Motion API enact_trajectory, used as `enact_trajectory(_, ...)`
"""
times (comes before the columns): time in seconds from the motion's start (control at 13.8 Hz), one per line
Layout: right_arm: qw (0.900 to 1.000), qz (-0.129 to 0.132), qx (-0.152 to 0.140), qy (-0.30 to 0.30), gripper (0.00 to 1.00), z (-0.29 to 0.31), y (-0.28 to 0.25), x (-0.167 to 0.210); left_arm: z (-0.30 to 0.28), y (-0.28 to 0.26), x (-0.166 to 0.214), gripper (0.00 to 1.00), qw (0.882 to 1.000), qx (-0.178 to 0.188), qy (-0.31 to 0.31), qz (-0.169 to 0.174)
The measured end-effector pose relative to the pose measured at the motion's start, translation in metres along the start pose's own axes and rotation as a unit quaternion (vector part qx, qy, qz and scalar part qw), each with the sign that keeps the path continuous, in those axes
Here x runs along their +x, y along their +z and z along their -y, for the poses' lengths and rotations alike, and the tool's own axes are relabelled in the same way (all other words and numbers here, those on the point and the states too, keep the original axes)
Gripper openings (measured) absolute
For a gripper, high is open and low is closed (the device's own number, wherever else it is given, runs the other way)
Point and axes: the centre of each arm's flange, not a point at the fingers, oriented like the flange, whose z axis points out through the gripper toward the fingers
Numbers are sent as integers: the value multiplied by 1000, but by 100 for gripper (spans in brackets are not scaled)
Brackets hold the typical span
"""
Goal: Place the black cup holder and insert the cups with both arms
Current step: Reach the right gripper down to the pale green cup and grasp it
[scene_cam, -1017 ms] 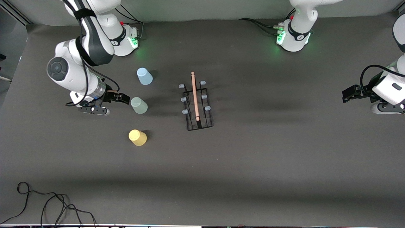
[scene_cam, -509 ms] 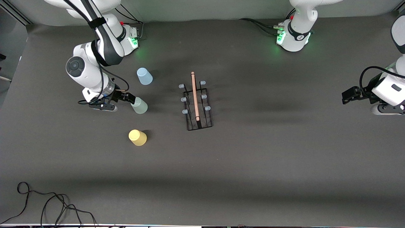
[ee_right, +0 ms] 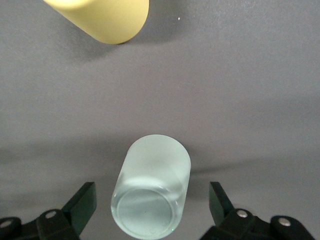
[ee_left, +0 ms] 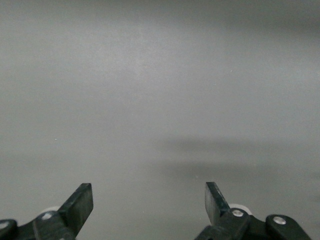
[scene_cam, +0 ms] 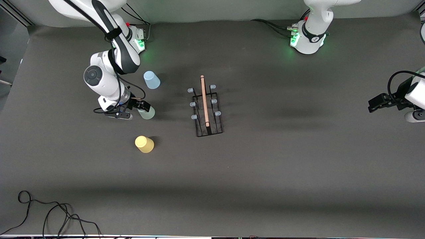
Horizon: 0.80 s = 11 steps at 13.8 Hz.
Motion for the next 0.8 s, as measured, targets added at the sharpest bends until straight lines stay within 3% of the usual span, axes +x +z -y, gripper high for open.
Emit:
enact_trajectory(0.29,1000,13,-9,-1,100,0,15,-3,-11,-8,-5,100,1000,0,11,21)
enact_trajectory(0.65,1000,23,-20,-3,98,18,32,-15,-12,-42,-5,100,1000,0,17,22)
enact_trajectory(0.8,1000,20,-19,-6,70,22,30,-16,-19,-54,-6,100,999,1,24,23)
